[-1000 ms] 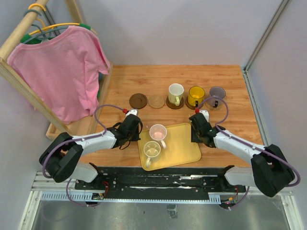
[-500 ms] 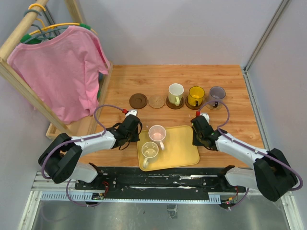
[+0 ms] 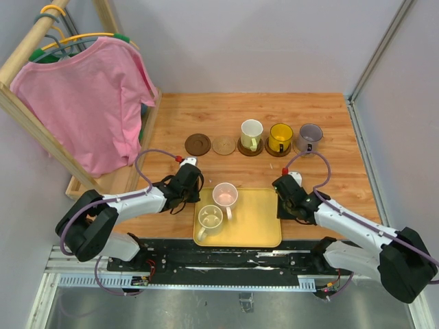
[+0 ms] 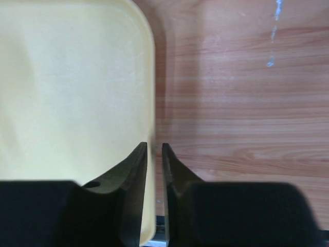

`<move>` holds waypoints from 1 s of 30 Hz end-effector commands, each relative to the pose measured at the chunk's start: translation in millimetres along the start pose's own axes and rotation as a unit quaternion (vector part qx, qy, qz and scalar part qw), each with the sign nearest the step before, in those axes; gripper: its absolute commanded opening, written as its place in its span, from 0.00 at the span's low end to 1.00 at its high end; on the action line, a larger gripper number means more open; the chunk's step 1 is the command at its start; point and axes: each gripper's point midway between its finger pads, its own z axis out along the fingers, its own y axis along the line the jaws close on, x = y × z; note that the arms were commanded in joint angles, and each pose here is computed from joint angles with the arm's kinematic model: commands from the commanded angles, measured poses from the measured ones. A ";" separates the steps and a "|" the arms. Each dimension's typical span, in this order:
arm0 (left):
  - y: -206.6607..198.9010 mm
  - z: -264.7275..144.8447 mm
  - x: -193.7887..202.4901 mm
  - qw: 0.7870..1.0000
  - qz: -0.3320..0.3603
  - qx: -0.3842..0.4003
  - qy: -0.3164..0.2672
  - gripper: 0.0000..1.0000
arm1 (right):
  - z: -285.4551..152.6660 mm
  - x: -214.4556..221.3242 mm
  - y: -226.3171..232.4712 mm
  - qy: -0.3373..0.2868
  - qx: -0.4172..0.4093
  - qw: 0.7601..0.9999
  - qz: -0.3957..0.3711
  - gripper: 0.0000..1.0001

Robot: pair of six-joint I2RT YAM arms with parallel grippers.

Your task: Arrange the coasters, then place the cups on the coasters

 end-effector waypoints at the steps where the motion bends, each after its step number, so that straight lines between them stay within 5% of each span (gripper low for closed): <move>1: 19.7 -0.1 17.1 0.999 0.022 -0.037 0.030 0.29 | -11.7 2.8 -14.2 0.001 0.044 0.999 -0.011 0.29; 4: 16.6 -4.7 6.1 0.999 0.021 -0.032 0.014 0.37 | -24.8 -17.4 -12.5 -0.029 0.056 0.998 -0.024 0.45; 12: 19.2 -21.4 -21.3 0.998 0.011 -0.044 -0.034 0.73 | -52.8 -49.0 22.6 -0.081 0.019 0.995 -0.060 0.48; 18: 22.2 -45.5 -39.9 0.995 -0.024 -0.037 -0.085 0.79 | -65.1 -47.1 69.7 -0.094 -0.039 0.989 -0.108 0.59; 24: 25.8 -73.0 -59.7 0.988 -0.055 -0.024 -0.142 0.83 | -76.4 -43.2 111.7 -0.100 -0.097 0.981 -0.133 0.91; 30: 28.2 -78.5 -57.3 0.988 -0.060 -0.021 -0.144 0.83 | -72.5 -40.9 133.2 -0.090 -0.122 0.977 -0.148 0.93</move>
